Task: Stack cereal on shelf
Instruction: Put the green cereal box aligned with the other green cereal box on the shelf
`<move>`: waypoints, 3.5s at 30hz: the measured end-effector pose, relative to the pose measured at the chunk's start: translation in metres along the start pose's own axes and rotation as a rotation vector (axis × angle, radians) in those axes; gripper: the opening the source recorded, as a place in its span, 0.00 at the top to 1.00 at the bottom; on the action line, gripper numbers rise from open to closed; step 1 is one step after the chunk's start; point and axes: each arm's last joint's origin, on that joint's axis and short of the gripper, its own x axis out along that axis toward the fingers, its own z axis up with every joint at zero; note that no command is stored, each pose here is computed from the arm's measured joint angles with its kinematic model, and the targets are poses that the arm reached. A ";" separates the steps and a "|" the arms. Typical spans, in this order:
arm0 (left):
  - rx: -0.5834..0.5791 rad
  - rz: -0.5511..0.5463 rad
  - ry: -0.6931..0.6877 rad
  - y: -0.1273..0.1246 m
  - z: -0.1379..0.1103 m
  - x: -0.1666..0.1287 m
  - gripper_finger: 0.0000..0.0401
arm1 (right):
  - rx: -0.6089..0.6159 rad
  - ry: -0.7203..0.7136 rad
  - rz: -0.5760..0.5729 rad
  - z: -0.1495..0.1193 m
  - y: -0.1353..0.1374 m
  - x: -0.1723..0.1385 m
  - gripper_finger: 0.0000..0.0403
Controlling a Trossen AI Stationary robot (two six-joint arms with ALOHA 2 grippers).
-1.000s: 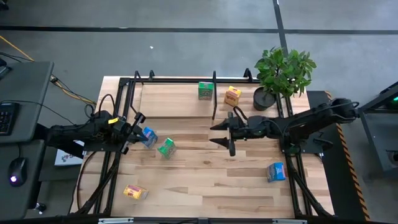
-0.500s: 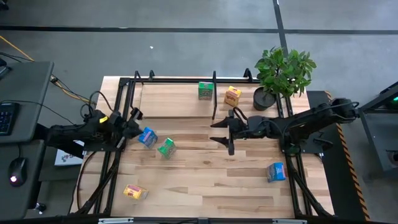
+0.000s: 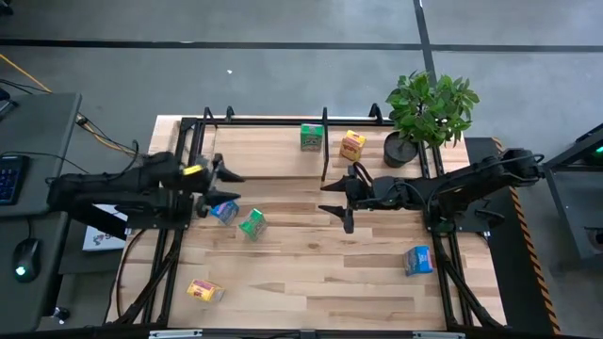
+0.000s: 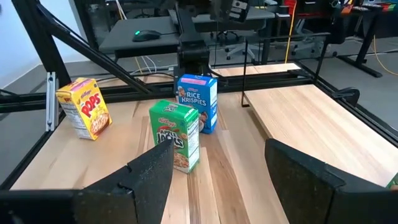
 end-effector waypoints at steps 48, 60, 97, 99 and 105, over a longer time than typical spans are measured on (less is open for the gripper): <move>-0.427 0.692 1.044 -0.041 -0.024 0.122 0.24 | 0.004 0.142 -0.073 -0.028 0.000 0.018 0.39; -0.361 0.720 1.163 -0.048 -0.060 0.140 0.24 | 0.003 0.141 -0.073 -0.028 0.000 0.017 0.39; 0.176 0.446 0.946 -0.047 0.058 0.139 0.58 | 0.017 0.072 -0.065 -0.021 0.001 0.018 0.39; 0.299 0.478 0.902 -0.039 0.076 0.139 0.58 | 0.004 0.047 -0.062 -0.019 0.001 0.018 0.39; 0.391 0.410 0.969 0.017 0.090 0.154 0.58 | -0.047 -0.082 -0.051 -0.004 0.002 0.016 0.39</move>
